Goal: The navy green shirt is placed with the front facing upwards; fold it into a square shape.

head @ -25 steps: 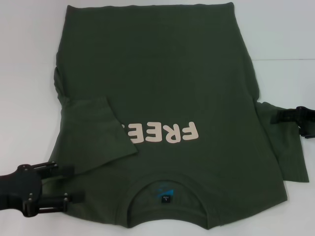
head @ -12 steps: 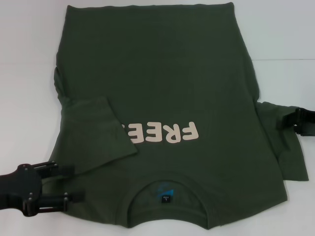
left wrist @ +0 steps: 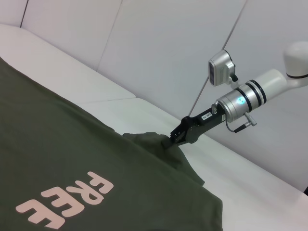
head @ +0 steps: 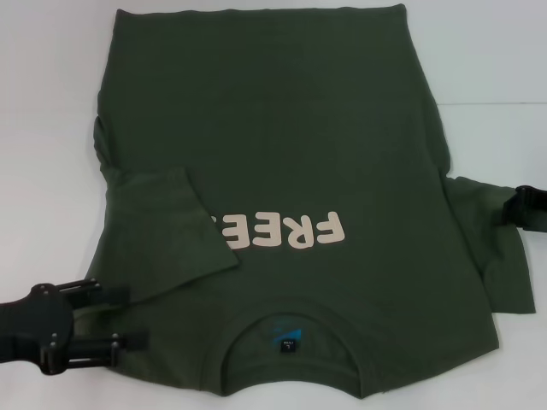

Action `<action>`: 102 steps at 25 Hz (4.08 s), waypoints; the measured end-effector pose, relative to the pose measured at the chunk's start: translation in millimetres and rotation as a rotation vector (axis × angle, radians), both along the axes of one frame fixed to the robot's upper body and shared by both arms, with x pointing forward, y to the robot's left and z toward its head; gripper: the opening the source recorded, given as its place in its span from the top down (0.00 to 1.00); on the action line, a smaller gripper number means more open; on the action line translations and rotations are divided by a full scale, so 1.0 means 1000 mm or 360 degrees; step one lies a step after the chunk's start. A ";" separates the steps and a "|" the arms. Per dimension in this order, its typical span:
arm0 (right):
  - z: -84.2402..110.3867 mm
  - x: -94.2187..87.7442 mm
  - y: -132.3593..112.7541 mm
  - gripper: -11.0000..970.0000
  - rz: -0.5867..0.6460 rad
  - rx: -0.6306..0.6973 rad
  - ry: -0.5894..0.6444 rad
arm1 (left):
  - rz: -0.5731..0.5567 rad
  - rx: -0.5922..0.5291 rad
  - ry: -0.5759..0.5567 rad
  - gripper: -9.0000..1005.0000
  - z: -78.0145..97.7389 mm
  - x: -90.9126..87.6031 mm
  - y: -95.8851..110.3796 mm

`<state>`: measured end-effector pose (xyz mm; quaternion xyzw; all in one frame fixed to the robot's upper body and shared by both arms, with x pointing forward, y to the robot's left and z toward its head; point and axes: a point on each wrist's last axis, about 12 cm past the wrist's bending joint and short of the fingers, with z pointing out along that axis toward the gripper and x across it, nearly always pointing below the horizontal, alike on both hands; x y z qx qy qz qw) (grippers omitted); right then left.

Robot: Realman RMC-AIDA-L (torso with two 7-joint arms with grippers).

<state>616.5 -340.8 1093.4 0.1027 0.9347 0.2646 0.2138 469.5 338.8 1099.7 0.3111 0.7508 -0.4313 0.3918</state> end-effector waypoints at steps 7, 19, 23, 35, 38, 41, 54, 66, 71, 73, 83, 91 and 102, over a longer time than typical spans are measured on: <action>0.002 0.000 -0.003 0.95 0.0002 -0.0005 -0.0002 | 0.0002 -0.0002 -0.0002 0.16 0.000 0.000 0.000; 0.026 0.003 -0.032 0.97 -0.0083 -0.0017 -0.0078 | -0.0003 -0.0009 0.0004 0.16 0.000 0.001 -0.001; 0.033 0.004 -0.040 0.97 -0.0122 0.0000 -0.0112 | -0.0002 -0.0015 0.0008 0.16 0.000 0.001 -0.001; 0.056 0.025 -0.010 0.98 0.0031 0.0061 -0.0168 | -0.0014 -0.0017 0.0003 0.15 0.001 0.003 -0.003; 0.063 0.033 0.003 0.98 0.0080 0.0076 -0.0187 | -0.0015 -0.0018 0.0002 0.16 0.001 0.004 -0.004; 0.067 0.039 0.019 0.98 0.0154 0.0083 -0.0177 | -0.0016 -0.0018 0.0001 0.16 0.001 0.004 -0.004; 0.059 0.041 0.058 0.98 0.0308 0.0032 -0.0074 | -0.0016 -0.0016 0.0000 0.16 0.001 0.005 -0.004; 0.060 0.047 0.067 0.97 0.0284 0.0020 -0.0129 | -0.0025 -0.0029 0.0005 0.16 0.000 0.006 -0.006; 0.056 0.050 0.066 0.97 0.0237 0.0003 -0.0155 | -0.0027 -0.0033 0.0007 0.16 0.000 0.006 -0.007; 0.056 0.051 0.066 0.97 0.0222 -0.0002 -0.0168 | -0.0029 -0.0039 0.0010 0.16 0.000 0.007 -0.008; 0.057 0.056 0.071 0.97 0.0187 0.0007 -0.0211 | -0.0037 -0.0044 0.0010 0.16 0.000 0.008 -0.009; 0.049 0.051 0.076 0.96 0.0218 0.0021 -0.0168 | -0.0038 -0.0033 0.0016 0.16 -0.001 0.009 -0.009; 0.048 0.049 0.080 0.80 0.0208 0.0117 -0.0156 | -0.0034 -0.0037 0.0012 0.16 0.000 0.009 -0.009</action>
